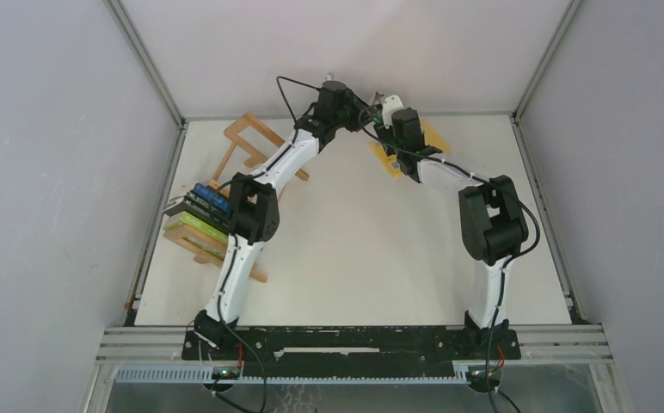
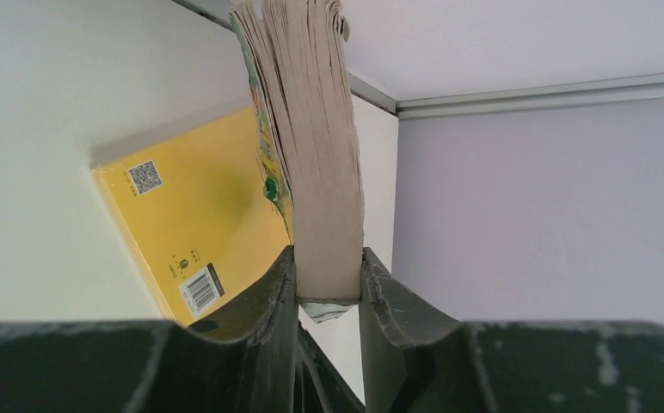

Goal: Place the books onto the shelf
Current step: Pick up the book from the center of the board.

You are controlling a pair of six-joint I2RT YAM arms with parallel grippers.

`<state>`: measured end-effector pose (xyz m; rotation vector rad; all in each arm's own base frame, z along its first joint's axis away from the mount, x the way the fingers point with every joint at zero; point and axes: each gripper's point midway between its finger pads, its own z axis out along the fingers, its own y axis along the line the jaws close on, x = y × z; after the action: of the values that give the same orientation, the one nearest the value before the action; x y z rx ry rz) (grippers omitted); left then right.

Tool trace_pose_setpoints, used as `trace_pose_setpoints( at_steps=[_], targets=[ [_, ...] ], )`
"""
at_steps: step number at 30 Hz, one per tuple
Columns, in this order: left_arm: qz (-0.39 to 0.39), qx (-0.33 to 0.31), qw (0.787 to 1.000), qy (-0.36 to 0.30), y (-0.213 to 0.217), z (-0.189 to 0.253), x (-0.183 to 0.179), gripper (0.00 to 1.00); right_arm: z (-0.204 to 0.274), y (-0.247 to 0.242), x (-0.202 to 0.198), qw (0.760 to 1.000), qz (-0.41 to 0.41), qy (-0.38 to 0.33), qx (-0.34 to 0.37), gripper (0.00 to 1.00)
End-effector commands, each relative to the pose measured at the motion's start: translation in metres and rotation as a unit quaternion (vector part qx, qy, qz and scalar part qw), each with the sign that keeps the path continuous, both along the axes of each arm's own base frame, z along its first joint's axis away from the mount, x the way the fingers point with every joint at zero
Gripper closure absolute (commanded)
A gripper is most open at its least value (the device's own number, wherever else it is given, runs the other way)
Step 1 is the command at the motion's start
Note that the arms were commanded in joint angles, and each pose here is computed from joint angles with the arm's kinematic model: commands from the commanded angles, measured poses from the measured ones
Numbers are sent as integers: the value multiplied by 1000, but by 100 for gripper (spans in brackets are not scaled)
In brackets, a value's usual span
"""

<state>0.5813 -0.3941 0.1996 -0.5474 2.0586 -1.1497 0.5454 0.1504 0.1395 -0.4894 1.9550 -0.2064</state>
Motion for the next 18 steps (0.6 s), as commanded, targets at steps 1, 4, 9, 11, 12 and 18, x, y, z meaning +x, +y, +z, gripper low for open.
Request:
trace_pose_setpoints(
  at_steps=[1, 4, 9, 11, 12, 18],
  targets=[
    [-38, -61, 993, -98, -2, 117, -23, 100, 29, 2, 21, 999, -1, -47, -5, 33],
    [-49, -57, 992, -98, -2, 120, -28, 100, 28, 5, 27, 999, 2, -51, -11, 33],
    [-62, -50, 992, -99, -1, 126, -36, 100, 26, 4, 35, 998, 2, -57, -21, 36],
    [-61, -46, 992, -100, 1, 127, -38, 100, 28, 1, 36, 998, -5, -61, -22, 41],
    [-61, -44, 992, -100, 2, 128, -39, 100, 30, 0, 36, 998, -8, -63, -22, 45],
    [-72, -47, 991, -101, -1, 137, -53, 100, 42, -7, 35, 997, -21, -73, -22, 87]
  ],
)
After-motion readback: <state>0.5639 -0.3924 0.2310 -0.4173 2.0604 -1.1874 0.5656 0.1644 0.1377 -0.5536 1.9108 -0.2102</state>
